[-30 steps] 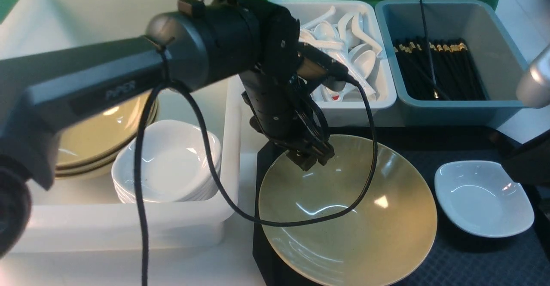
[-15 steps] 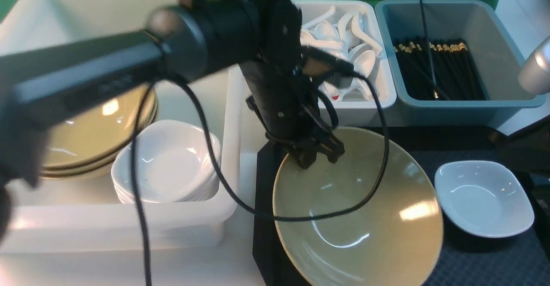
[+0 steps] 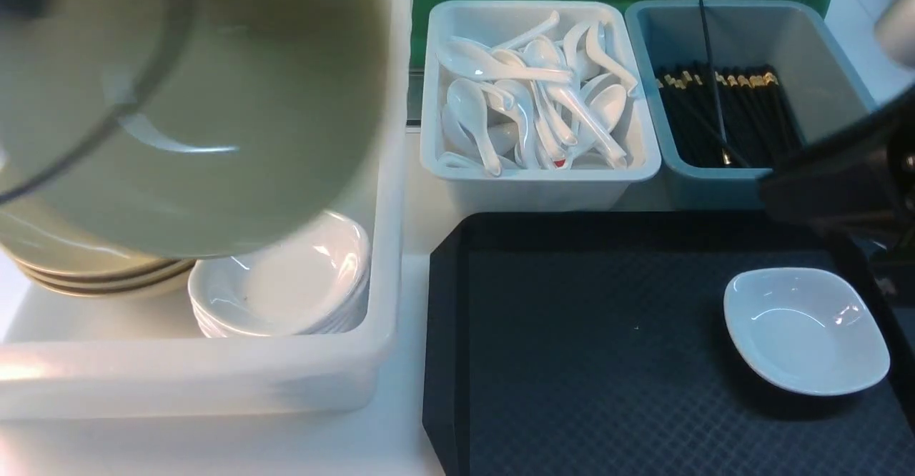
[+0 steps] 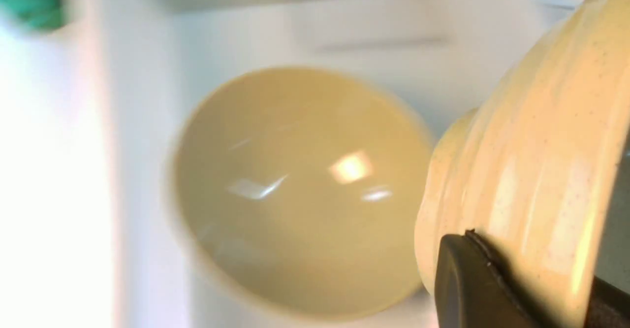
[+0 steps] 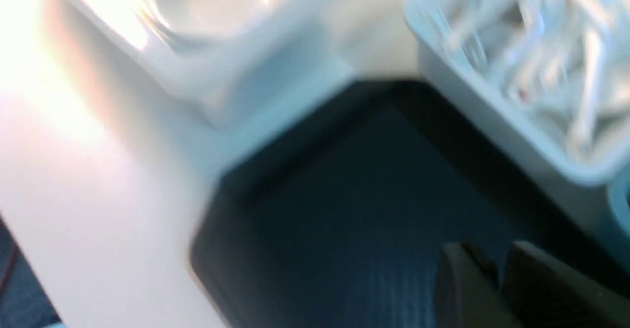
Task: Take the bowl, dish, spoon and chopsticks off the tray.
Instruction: Use the left arm to put the noodle bowl into the large storage box on the left
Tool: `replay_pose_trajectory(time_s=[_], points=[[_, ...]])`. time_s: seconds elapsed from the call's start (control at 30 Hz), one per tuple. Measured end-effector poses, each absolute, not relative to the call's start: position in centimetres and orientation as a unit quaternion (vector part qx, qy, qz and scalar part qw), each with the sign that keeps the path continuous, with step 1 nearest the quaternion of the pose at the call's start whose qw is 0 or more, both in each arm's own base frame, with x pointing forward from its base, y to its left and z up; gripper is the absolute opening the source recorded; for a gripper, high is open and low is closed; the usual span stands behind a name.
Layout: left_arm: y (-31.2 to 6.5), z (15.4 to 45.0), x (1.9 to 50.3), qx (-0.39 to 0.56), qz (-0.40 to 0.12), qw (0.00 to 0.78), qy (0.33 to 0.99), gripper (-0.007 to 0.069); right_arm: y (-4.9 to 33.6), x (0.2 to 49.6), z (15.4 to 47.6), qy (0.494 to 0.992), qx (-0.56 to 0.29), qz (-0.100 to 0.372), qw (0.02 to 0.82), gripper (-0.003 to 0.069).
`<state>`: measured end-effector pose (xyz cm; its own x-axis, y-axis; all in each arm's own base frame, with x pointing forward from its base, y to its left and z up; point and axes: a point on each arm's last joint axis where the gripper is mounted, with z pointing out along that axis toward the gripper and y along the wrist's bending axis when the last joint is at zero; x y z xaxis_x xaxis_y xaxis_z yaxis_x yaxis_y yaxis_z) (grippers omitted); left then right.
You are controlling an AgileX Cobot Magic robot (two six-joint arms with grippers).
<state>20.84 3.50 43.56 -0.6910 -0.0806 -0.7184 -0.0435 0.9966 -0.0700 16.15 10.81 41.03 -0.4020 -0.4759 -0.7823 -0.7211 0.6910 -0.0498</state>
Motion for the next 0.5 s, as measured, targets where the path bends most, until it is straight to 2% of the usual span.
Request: replay_pose_trajectory(time_s=[0.07, 0.13, 0.2, 0.3, 0.5], points=[[5.5, 42.4, 20.5, -0.085, -0.037, 0.387, 0.918, 0.0003, 11.0, 16.3, 41.4, 0.817, -0.369, 0.153, 0.415, 0.0149], [7.5, 40.4, 20.6, -0.133, -0.071, 0.374, 0.915, 0.0003, 11.1, 16.4, 41.6, 0.815, -0.37, 0.156, 0.417, 0.0149], [9.6, 38.4, 21.4, -0.186, -0.131, 0.371, 0.9, 0.0003, 11.2, 16.5, 41.5, 0.816, -0.373, 0.155, 0.414, 0.0149], [13.1, 35.7, 23.1, -0.25, -0.195, 0.383, 0.868, 0.0003, 11.1, 16.3, 41.3, 0.818, -0.38, 0.154, 0.403, 0.015], [15.6, 32.4, 26.1, -0.266, -0.211, 0.383, 0.859, 0.0004, 11.1, 16.3, 41.3, 0.819, -0.384, 0.153, 0.397, 0.015]])
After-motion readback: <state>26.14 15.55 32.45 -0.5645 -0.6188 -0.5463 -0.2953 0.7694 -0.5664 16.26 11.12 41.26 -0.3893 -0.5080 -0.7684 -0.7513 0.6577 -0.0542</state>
